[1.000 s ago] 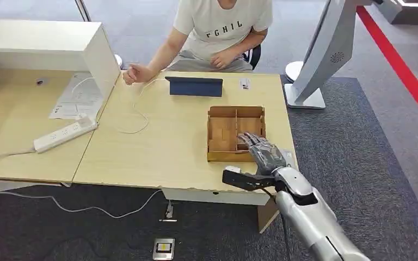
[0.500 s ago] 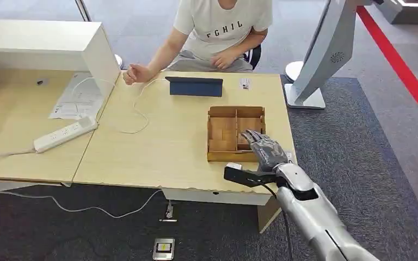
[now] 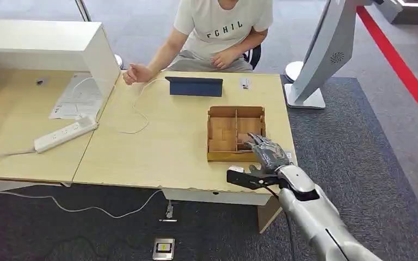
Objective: Pass the card to the sensor for recognition and then transmit it.
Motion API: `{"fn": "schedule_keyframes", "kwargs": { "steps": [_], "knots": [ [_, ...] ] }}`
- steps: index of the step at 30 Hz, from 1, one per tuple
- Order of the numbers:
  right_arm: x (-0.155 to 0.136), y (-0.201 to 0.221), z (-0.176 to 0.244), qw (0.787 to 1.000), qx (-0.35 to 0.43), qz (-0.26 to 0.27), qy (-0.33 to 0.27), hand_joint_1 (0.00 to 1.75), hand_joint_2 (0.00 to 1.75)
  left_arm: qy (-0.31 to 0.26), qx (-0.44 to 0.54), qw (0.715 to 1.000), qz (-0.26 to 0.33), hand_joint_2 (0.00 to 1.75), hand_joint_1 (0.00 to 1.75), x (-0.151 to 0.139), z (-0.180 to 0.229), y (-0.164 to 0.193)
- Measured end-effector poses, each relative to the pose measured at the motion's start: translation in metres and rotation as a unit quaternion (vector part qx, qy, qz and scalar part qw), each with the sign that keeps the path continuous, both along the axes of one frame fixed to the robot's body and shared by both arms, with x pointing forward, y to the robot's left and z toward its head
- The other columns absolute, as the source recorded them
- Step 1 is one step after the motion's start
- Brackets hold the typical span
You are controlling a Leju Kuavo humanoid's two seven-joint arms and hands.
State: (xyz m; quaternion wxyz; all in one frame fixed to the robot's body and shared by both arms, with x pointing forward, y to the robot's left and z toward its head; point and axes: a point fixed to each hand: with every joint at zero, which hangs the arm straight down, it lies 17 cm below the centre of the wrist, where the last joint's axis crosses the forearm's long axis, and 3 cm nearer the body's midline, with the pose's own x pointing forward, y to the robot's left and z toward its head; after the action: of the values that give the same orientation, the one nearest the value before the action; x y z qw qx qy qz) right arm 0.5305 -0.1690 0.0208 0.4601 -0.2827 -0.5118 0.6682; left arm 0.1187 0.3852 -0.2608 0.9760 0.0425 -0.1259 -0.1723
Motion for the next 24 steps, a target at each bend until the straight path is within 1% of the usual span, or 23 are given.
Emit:
{"fn": "schedule_keyframes", "kwargs": {
  "steps": [11,24],
  "knots": [
    [0.0009,-0.0038,-0.0032,1.0,-0.004,0.001,0.003,1.75,1.75,0.003,0.002,1.0,-0.003,0.0,0.0,0.0002,-0.0001,0.0],
    [-0.0009,0.0015,-0.0039,1.0,0.004,0.008,0.003,1.75,1.75,0.002,0.003,1.0,-0.002,0.0,0.0,0.0006,-0.0004,-0.0013]
  ]
}}
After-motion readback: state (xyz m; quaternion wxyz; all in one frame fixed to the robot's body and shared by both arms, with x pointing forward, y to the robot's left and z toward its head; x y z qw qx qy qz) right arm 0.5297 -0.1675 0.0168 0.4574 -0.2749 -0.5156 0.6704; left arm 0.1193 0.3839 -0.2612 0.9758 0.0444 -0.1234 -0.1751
